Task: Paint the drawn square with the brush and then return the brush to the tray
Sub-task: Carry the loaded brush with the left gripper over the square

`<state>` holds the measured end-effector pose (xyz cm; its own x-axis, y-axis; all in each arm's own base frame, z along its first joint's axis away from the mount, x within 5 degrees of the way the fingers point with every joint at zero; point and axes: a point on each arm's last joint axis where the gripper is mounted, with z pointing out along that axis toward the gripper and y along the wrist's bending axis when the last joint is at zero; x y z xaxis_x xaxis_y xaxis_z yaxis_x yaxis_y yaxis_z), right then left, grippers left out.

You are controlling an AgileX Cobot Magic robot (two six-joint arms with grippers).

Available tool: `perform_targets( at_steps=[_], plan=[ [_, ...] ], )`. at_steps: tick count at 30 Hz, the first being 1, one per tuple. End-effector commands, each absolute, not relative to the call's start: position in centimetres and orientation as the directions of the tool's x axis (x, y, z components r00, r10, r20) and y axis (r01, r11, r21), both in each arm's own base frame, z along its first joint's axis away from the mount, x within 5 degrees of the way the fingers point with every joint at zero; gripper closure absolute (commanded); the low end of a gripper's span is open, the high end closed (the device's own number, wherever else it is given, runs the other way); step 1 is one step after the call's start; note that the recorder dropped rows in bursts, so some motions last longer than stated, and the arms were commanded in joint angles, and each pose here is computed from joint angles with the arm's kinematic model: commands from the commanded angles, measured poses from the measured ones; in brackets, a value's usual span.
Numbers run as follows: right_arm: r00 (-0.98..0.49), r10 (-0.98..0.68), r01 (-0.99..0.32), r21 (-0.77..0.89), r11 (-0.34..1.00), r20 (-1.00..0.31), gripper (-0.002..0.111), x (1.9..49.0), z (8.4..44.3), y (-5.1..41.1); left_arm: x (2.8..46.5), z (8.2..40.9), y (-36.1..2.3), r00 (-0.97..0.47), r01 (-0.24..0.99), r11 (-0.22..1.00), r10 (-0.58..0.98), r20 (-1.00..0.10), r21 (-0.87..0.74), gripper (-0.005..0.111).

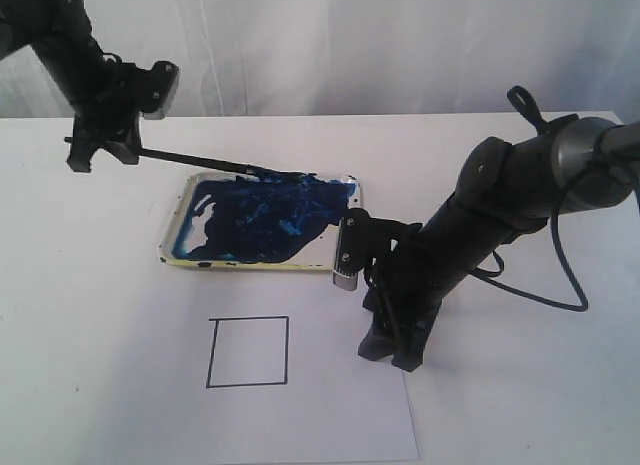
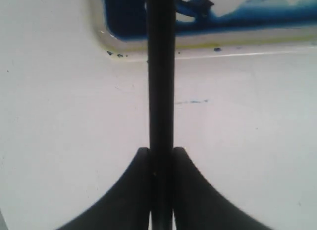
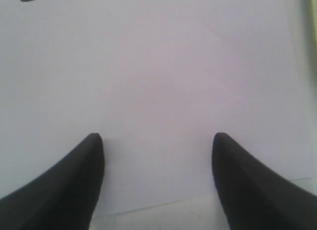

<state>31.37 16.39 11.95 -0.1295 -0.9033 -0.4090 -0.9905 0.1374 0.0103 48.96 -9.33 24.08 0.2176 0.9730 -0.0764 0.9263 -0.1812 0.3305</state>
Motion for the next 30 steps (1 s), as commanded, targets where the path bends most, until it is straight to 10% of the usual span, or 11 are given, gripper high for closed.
perform_targets(
  at_steps=[1, 8, 30],
  plan=[
    [-0.124, -0.927, -0.992, 0.046, 0.115, -0.354, 0.048, 30.9, 10.1, 15.9, 45.9, 28.6, -9.3, 0.154, 0.956, -0.145, 0.988, -0.014, 0.254, 0.107],
    [-0.124, -0.927, -0.992, 0.046, 0.115, -0.354, 0.048, 30.9, 10.1, 15.9, 41.7, 32.0, -12.2, 0.005, 0.949, -0.04, 0.994, 0.11, 0.312, 0.107],
    [-0.124, -0.927, -0.992, 0.044, 0.115, -0.354, 0.048, 30.9, 10.1, 15.9, 28.1, 28.1, -10.5, -0.263, 0.942, 0.143, 0.875, 0.407, 0.303, 0.107]
  ],
)
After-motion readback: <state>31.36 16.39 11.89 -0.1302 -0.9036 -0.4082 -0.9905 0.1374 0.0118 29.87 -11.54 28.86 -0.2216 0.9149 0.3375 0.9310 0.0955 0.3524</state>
